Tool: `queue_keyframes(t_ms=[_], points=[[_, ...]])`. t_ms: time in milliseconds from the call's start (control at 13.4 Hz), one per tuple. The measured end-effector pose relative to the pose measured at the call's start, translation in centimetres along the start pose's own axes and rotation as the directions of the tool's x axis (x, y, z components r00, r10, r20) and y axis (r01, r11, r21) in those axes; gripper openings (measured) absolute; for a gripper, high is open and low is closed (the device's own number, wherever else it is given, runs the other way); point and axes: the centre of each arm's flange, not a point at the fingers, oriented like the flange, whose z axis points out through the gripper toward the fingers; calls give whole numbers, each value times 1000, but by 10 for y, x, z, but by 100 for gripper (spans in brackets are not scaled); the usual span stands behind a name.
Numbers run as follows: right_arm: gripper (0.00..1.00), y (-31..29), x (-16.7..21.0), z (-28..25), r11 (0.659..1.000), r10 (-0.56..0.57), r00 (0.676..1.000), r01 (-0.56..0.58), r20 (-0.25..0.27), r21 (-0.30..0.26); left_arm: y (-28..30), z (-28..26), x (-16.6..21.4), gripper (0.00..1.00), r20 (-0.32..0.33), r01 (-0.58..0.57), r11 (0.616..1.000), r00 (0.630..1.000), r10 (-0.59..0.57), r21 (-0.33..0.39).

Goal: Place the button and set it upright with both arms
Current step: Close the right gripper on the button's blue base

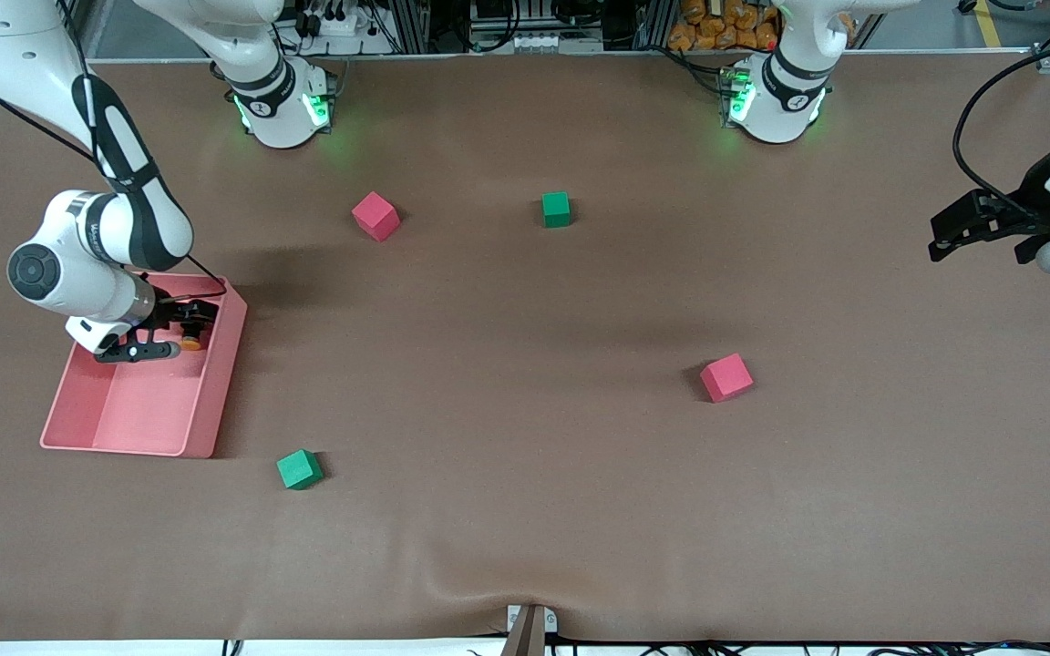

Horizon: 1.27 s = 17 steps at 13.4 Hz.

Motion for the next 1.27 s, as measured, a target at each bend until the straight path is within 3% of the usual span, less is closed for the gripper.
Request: queue_keyframes(t_ms=[373, 1045, 1269], points=[[38, -3, -1, 1, 1000, -5, 1000, 5, 17, 5, 0, 0, 0, 100, 0, 0, 1000, 1000, 0, 0], [35, -9, 0, 0, 1000, -16, 1000, 16, 18, 3, 0, 0, 0, 100, 0, -1, 1000, 1000, 1, 0], [35, -7, 9, -12, 1000, -17, 1000, 17, -16, -6, 0, 0, 0, 100, 0, -1, 1000, 1000, 1, 0]])
